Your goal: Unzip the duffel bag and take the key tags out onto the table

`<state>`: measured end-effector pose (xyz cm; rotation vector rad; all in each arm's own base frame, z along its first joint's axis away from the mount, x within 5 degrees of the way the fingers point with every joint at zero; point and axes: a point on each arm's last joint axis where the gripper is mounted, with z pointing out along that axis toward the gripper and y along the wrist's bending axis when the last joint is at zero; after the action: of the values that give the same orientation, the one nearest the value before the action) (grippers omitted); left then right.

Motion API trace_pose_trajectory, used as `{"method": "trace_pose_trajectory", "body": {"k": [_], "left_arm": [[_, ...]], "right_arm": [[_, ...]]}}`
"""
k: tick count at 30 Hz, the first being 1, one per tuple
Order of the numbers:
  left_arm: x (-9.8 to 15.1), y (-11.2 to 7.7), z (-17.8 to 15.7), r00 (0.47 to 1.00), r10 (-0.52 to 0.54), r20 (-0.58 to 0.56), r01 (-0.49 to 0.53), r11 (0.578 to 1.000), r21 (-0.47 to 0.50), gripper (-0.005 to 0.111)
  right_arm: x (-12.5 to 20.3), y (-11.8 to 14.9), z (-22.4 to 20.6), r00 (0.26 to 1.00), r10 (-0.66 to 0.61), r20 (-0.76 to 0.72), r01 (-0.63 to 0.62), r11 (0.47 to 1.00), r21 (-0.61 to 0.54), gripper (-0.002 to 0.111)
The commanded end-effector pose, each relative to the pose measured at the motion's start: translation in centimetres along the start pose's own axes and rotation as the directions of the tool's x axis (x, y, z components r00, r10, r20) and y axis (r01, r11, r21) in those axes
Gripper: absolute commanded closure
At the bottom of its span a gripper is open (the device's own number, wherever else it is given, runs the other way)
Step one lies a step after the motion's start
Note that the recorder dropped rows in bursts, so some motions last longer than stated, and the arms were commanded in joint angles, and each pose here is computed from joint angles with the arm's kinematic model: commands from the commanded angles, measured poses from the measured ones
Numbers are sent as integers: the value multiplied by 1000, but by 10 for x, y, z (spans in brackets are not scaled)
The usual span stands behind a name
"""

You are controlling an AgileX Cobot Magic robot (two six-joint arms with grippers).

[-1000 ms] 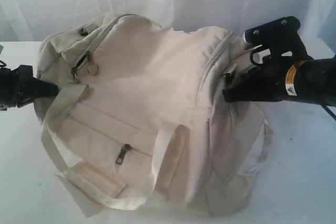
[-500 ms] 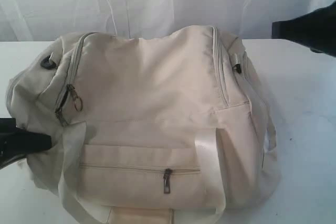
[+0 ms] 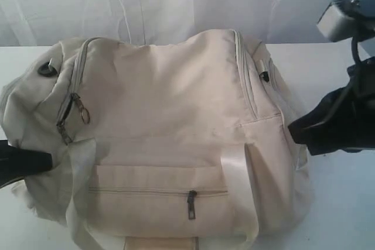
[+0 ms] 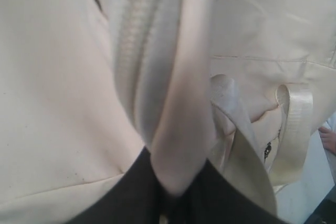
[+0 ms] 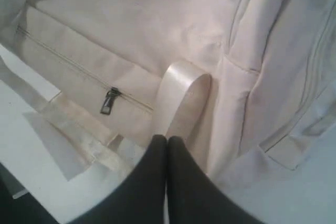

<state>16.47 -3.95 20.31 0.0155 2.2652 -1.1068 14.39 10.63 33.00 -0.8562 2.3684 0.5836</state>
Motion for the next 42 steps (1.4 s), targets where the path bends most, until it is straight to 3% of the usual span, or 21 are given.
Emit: {"method": "trace_pose_trajectory", "body": {"k": [1, 7, 11, 13, 16, 18, 20, 23, 27, 30, 34, 40, 42], "left_arm": [[-1, -17, -7, 999, 16, 42, -19, 997, 79, 107], [-1, -18, -8, 999, 25, 46, -29, 996, 79, 107], [-1, -18, -8, 998, 51, 48, -55, 995, 78, 100], [-1, -18, -8, 998, 51, 48, -54, 996, 78, 89], [-1, -18, -8, 997, 52, 48, -55, 995, 78, 60], [-1, -18, -8, 997, 52, 48, -55, 995, 78, 38], [-2, -18, -8, 998, 47, 49, -51, 996, 78, 29], [-3, -17, -8, 997, 53, 54, -56, 996, 66, 34], [-7, -14, -8, 990, 100, 101, -103, 994, 28, 47], [-13, -13, -9, 980, 109, 165, -111, 994, 4, 48], [-19, -12, -10, 962, 135, 236, -134, 991, -19, 48], [-23, -2, -12, 948, 189, 256, -157, 978, -140, 48], [-24, 0, -12, 945, 189, 265, -147, 974, -170, 48]], "right_arm": [[-3, -2, -2, 998, -39, 40, 38, 999, 27, 108], [-9, -4, -2, 993, -41, 111, 35, 998, 57, 106], [-13, -5, -3, 988, -40, 148, 30, 997, 70, 89], [-15, -6, -3, 985, -41, 166, 29, 997, 78, 74], [-17, -6, -4, 979, -35, 199, 19, 996, 81, 48], [-20, -6, -4, 974, -26, 227, 9, 997, 77, 39], [-22, -6, -5, 969, -25, 246, 6, 997, 76, 37], [-26, -3, -4, 956, -35, 292, 24, 999, 41, 37], [-36, 10, 0, 914, -158, 373, 188, 981, -46, 38], [-43, 19, 11, 891, -197, 409, 262, 959, -109, 38], [-51, 18, 41, 905, -195, 377, 250, 963, -102, 38], [-52, 30, 99, 870, -397, 292, 442, 891, -103, 38], [-55, 32, 116, 873, -389, 294, 419, 907, -47, 38]]}}
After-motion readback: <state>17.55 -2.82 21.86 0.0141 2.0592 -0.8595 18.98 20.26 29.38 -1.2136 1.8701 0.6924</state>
